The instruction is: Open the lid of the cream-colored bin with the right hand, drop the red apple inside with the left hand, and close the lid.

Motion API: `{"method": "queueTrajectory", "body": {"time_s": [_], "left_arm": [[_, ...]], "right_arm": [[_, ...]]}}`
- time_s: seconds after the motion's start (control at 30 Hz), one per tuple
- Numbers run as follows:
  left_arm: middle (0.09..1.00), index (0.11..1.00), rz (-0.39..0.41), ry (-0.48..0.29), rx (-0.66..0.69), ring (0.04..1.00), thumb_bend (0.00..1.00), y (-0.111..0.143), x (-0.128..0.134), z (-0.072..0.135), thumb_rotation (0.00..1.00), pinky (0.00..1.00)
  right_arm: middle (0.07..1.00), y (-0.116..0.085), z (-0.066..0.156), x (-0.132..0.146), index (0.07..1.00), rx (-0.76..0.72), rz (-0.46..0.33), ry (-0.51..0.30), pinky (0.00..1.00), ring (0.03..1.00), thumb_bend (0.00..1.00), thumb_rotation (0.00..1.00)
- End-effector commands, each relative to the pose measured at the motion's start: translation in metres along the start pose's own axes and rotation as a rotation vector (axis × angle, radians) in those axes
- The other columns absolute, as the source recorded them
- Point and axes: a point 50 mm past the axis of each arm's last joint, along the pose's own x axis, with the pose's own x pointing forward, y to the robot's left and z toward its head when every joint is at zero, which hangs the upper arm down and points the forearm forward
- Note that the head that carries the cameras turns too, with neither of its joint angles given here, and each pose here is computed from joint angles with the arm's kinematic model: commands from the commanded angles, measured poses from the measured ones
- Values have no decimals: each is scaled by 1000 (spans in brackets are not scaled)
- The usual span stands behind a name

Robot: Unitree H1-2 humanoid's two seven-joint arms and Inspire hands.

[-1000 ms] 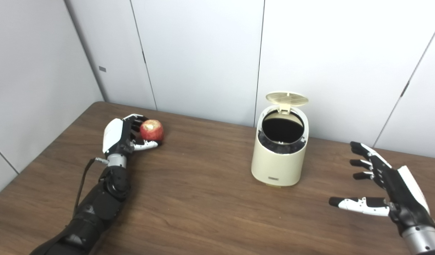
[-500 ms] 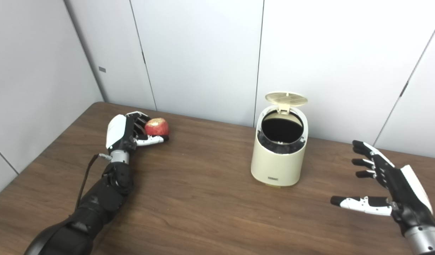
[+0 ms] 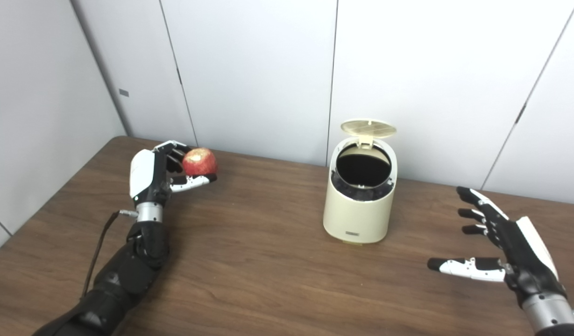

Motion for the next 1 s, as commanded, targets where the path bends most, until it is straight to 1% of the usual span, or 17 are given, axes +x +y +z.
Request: {"method": "queueTrajectory", "body": {"time_s": [0.0,0.03,0.07,0.13,0.23,0.27,0.33,0.37,0.43,0.47,0.6,0.63,0.7,0.8,0.87,0.97], "left_arm": [[444,510,42,-67,-11,377,523,13,19,22,0,315],[444,508,43,-83,-21,376,524,15,19,29,0,305],[448,505,43,-94,-27,383,525,17,19,33,0,316],[450,502,38,-133,-48,389,525,22,19,49,0,324],[444,505,30,-169,-63,380,525,27,19,64,0,304],[445,504,22,-183,-82,387,525,28,19,71,0,314],[446,501,10,-218,-104,384,525,30,20,84,0,308],[444,501,6,-230,-107,377,526,31,20,88,0,298],[439,502,-25,-254,-130,369,525,30,18,105,0,285],[436,504,-37,-260,-138,366,525,29,17,110,0,284],[427,510,-91,-330,-177,351,523,26,15,136,0,303],[432,507,-100,-344,-182,353,524,25,14,142,0,292],[439,502,-114,-366,-191,356,525,23,13,152,0,277],[455,495,-139,-403,-212,373,526,18,12,165,0,283],[459,496,-165,-418,-232,384,526,15,12,172,0,311],[462,495,-187,-428,-255,389,526,9,11,182,0,323]], "right_arm": [[905,-8,14,4,892,-27,-34,-67,722,838,693,0],[904,-8,12,5,893,-34,-33,-72,717,839,695,0],[902,-8,10,5,893,-39,-32,-75,709,837,697,0],[899,-7,3,8,891,-49,-32,-81,707,834,698,0],[895,-5,-3,11,886,-59,-32,-87,700,830,693,0],[891,-5,-6,12,885,-59,-32,-87,689,827,692,0],[887,-3,-11,14,884,-60,-35,-87,681,825,693,30],[885,-3,-13,15,882,-61,-36,-87,677,822,698,63],[884,-1,-16,17,881,-57,-39,-85,678,822,702,91],[881,0,-17,18,879,-54,-40,-85,682,821,706,116],[881,5,-21,21,880,-49,-41,-84,673,811,714,141],[880,6,-21,22,880,-47,-40,-86,669,811,718,148],[878,9,-21,24,877,-48,-40,-88,655,810,722,167],[877,11,-21,26,874,-65,-43,-94,643,804,721,164],[874,12,-21,27,872,-74,-49,-98,638,798,719,155],[875,13,-19,27,869,-77,-52,-98,638,799,720,149]]}}
